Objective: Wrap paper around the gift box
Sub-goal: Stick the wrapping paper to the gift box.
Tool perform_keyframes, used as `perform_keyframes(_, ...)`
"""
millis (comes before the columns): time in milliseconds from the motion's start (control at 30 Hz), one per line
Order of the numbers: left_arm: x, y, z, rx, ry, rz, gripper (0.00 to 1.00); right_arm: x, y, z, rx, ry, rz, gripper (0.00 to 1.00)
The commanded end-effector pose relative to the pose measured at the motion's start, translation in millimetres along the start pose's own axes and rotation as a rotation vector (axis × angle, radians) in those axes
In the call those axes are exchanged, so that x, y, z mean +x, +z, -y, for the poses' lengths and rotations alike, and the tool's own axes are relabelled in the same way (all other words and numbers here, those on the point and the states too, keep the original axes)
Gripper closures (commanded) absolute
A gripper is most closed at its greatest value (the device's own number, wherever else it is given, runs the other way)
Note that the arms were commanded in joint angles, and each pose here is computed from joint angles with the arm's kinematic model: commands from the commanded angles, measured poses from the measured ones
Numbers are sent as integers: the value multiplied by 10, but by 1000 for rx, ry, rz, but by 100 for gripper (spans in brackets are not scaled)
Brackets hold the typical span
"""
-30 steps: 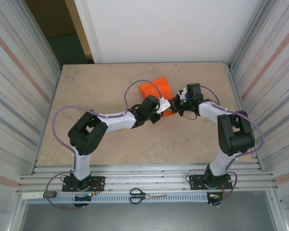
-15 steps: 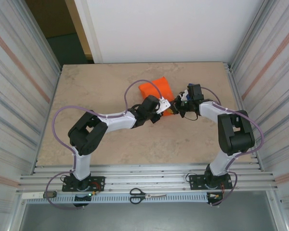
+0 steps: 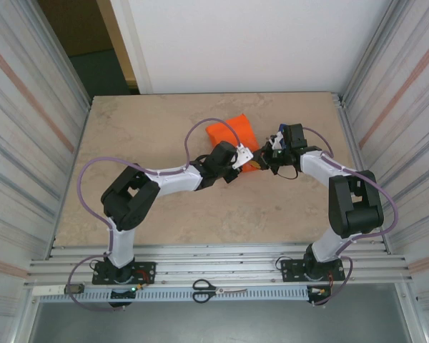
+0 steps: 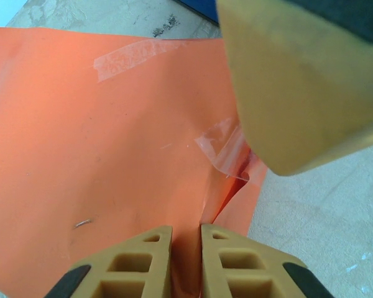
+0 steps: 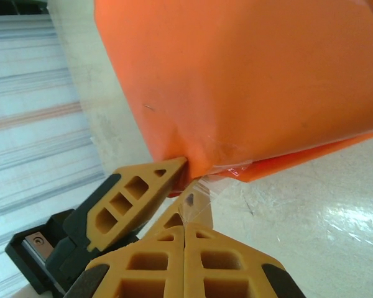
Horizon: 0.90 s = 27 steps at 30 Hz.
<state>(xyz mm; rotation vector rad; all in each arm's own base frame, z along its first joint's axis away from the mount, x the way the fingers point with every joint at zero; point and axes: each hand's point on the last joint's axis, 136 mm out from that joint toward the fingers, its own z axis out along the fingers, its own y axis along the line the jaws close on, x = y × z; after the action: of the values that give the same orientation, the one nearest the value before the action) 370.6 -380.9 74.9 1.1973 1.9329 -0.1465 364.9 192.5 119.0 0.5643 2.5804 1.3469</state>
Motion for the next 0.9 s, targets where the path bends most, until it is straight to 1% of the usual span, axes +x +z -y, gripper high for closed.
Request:
perform_keyframes(0,1693,103,844,265,45,-506,85,-88,-68,-302,-95,-81,18,100)
perform_keyframes(100,1692,100,843,265,46,-506,85,-145,-56,-424,-143,-117,27,100)
perform_keyframes(300,1700,96,847,265,39,-508,85,-188,-57,-438,-167,-126,54,100)
perform_keyframes(400,1696,98,857,268,37,-508,85,-153,-49,-479,-201,-143,42,100)
perform_keyframes(533,1693,107,863,268,42,-507,85,-121,54,-340,-186,-107,12,100)
perform_keyframes(700,1696,101,860,267,41,-508,85,-33,204,-64,-137,-44,-38,100)
perform_keyframes(867,1705,102,858,265,43,-511,85,41,234,111,-70,-21,-58,100)
